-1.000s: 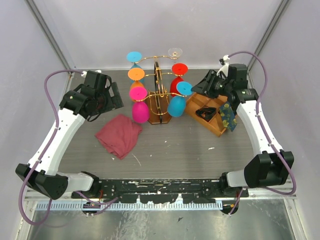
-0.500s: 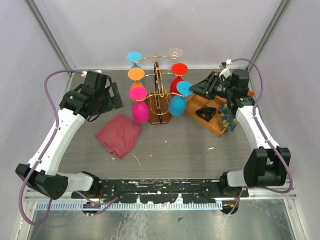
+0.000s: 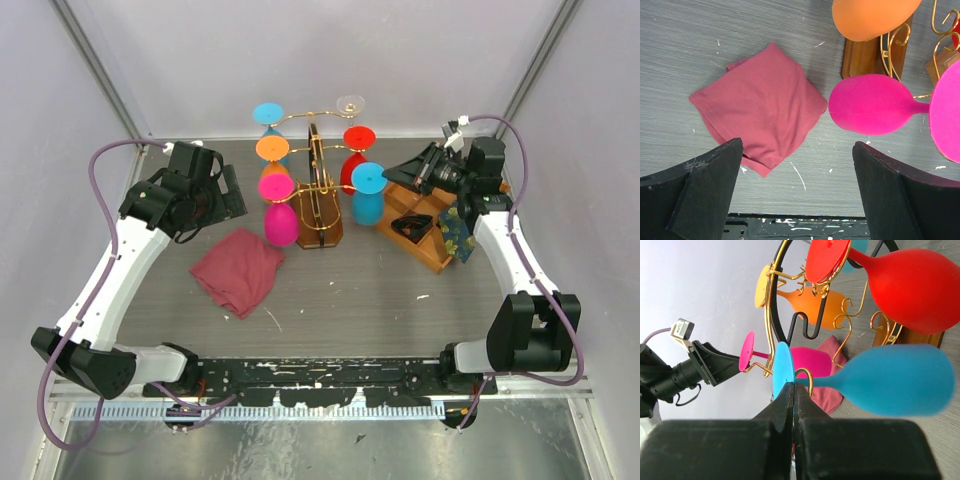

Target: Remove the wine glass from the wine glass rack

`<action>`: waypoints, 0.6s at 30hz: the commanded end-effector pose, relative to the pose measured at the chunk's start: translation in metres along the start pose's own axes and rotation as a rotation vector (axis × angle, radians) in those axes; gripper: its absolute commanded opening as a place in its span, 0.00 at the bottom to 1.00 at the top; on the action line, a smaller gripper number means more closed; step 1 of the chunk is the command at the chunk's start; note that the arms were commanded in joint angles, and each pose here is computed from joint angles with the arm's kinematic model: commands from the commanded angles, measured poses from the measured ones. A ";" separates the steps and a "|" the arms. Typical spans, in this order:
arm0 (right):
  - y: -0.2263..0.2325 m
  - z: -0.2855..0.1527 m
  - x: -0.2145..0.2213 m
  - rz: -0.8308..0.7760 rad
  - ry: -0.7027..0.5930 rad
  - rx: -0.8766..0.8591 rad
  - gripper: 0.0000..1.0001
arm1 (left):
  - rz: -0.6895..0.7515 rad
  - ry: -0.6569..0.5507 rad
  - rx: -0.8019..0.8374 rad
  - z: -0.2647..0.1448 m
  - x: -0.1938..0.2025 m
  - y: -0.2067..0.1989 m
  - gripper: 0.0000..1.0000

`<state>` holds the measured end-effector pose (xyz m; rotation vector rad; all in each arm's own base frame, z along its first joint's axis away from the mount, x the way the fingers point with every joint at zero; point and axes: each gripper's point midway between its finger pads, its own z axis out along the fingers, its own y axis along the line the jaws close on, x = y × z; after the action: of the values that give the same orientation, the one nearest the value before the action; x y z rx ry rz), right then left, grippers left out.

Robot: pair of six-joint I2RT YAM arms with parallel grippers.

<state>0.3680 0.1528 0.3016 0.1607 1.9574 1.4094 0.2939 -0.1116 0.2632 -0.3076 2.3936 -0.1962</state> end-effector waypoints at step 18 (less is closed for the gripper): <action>0.034 -0.039 -0.030 -0.052 -0.089 -0.038 0.01 | 0.012 0.023 -0.022 0.000 0.009 0.009 0.98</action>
<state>0.3762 0.1195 0.3153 0.2780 1.9050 1.4179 0.2924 -0.1107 0.2586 -0.3081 2.4061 -0.1878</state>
